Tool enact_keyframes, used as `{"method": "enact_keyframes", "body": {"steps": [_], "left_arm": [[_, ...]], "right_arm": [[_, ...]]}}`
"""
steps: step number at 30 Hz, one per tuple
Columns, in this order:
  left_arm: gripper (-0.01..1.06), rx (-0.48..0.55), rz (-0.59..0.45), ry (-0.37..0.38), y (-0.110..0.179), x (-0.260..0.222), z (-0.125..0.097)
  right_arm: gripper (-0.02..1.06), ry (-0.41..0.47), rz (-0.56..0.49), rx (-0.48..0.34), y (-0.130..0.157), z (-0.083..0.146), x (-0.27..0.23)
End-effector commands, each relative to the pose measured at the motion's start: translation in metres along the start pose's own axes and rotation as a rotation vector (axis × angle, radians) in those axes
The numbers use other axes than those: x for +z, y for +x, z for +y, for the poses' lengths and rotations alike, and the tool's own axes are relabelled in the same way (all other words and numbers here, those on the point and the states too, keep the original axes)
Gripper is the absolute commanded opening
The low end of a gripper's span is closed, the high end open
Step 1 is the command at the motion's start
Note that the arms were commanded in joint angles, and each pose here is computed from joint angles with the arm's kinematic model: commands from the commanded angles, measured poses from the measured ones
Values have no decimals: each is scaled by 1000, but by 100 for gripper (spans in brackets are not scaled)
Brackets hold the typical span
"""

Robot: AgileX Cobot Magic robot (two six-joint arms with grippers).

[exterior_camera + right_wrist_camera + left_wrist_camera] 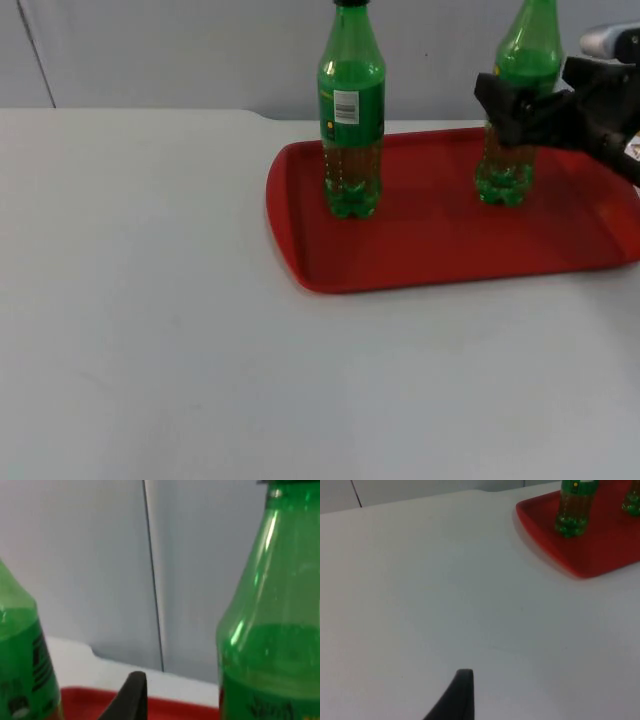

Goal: Place the bottle upright on the tray.

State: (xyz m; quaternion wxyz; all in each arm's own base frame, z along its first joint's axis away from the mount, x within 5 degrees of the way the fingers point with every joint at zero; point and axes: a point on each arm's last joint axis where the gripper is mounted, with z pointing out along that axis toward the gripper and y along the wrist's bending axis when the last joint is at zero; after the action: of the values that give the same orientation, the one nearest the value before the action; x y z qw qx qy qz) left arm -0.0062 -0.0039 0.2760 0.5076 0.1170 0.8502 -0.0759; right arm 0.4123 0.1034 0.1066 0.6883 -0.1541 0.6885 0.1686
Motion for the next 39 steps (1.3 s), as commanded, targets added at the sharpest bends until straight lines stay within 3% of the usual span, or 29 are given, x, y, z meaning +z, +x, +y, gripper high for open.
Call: {"method": "enact_keyframes", "body": {"steps": [1,6,9,13,14,17,20,25,29,39], "left_arm": [[105,-1,-1,-2,1,1,0],[105,-1,-1,-2,1,1,0],[105,-1,-1,-2,1,1,0],[105,-1,-1,-2,1,1,0],[105,-1,-1,-2,1,1,0],[105,-1,-1,-2,1,1,0],[105,-1,-1,-2,1,1,0],[105,-1,-1,-2,1,1,0],[105,-1,-1,-2,1,1,0],[105,-1,-1,-2,1,1,0]], "right_arm": [[105,-3,46,-14,-7,6,-9],[105,109,123,-4,-19,3,-37],[105,129,162,4,-27,5,-52],[105,147,339,-1,-41,9,-71],[105,147,339,-1,-41,9,-71],[105,163,518,-5,-52,13,-83],[105,190,603,41,-69,18,-95],[105,263,672,152,-96,20,-115],[105,295,725,160,-116,22,-133],[105,319,747,215,-145,29,-160]]}}
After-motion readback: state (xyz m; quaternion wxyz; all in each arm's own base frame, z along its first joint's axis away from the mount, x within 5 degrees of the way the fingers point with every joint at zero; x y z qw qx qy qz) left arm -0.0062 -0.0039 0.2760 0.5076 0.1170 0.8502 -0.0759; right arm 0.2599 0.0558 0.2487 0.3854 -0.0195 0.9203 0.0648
